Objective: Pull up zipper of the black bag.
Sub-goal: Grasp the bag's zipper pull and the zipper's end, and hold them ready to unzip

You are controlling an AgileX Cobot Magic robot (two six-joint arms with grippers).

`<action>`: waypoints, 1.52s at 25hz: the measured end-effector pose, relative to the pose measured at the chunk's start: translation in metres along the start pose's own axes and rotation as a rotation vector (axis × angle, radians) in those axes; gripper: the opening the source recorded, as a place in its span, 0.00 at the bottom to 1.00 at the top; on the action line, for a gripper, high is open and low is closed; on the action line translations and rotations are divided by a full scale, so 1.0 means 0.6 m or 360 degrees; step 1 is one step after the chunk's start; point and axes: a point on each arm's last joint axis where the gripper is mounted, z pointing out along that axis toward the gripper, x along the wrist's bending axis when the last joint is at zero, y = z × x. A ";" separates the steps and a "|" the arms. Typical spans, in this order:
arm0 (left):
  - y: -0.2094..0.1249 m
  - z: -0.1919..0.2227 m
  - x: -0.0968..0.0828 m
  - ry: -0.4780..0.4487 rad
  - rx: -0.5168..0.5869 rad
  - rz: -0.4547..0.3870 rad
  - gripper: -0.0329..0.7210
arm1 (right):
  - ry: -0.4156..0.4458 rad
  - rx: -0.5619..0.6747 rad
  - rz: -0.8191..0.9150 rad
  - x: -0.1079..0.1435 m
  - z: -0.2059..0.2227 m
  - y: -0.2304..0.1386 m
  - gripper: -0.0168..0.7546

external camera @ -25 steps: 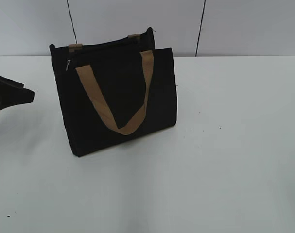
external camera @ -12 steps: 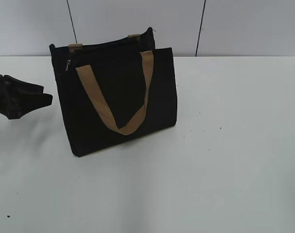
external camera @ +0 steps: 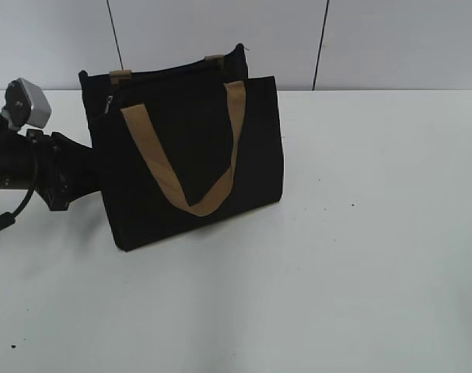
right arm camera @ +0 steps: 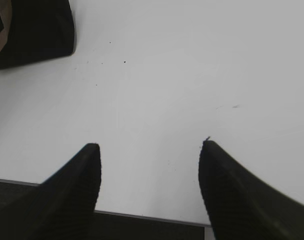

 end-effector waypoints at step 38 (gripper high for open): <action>0.009 0.004 0.028 0.0123 0.0082 -0.0039 0.07 | 0.0125 -0.0024 0.0031 0.012 -0.010 0.023 0.63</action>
